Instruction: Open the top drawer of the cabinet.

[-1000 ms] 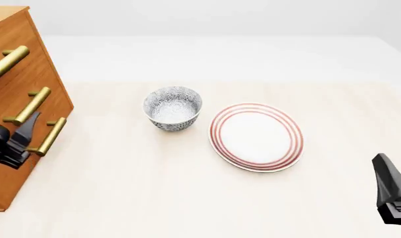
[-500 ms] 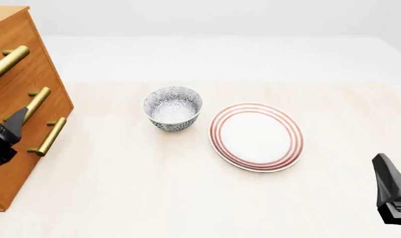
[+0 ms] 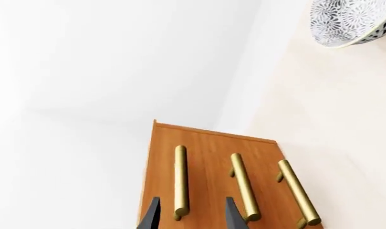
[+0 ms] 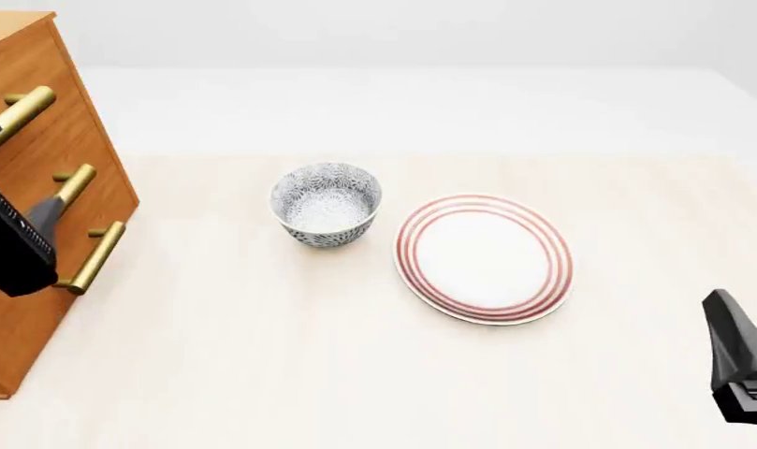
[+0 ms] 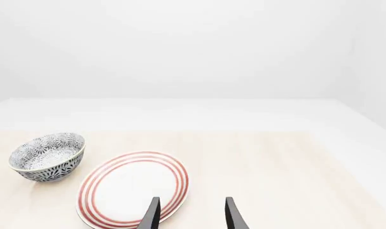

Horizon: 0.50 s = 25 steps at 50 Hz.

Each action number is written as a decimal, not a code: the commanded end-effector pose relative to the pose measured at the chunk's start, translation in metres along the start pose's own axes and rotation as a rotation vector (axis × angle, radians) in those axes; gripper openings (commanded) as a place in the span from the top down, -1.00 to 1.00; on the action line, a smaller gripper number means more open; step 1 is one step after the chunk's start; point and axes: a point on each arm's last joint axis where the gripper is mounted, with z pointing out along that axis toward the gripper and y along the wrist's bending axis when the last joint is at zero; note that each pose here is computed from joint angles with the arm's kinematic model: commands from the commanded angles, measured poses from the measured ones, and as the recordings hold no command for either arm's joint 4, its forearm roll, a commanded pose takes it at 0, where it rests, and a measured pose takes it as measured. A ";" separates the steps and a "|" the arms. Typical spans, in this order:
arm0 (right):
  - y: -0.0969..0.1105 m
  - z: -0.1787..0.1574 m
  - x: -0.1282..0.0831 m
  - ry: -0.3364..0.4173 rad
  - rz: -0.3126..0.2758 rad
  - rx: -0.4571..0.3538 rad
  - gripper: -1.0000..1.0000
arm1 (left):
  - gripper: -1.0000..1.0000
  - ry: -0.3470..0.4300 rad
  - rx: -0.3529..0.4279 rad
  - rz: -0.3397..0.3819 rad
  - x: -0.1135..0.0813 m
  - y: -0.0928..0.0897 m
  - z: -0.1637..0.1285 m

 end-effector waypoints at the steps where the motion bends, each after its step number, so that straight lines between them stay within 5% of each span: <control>1: 0.000 0.000 0.000 0.000 0.001 0.000 -1.00 | -1.00 0.023 -0.030 0.075 0.006 -0.004 0.012; 25: 0.000 0.000 0.000 0.000 0.000 0.000 -1.00 | -1.00 0.068 -0.061 0.078 0.014 0.010 0.033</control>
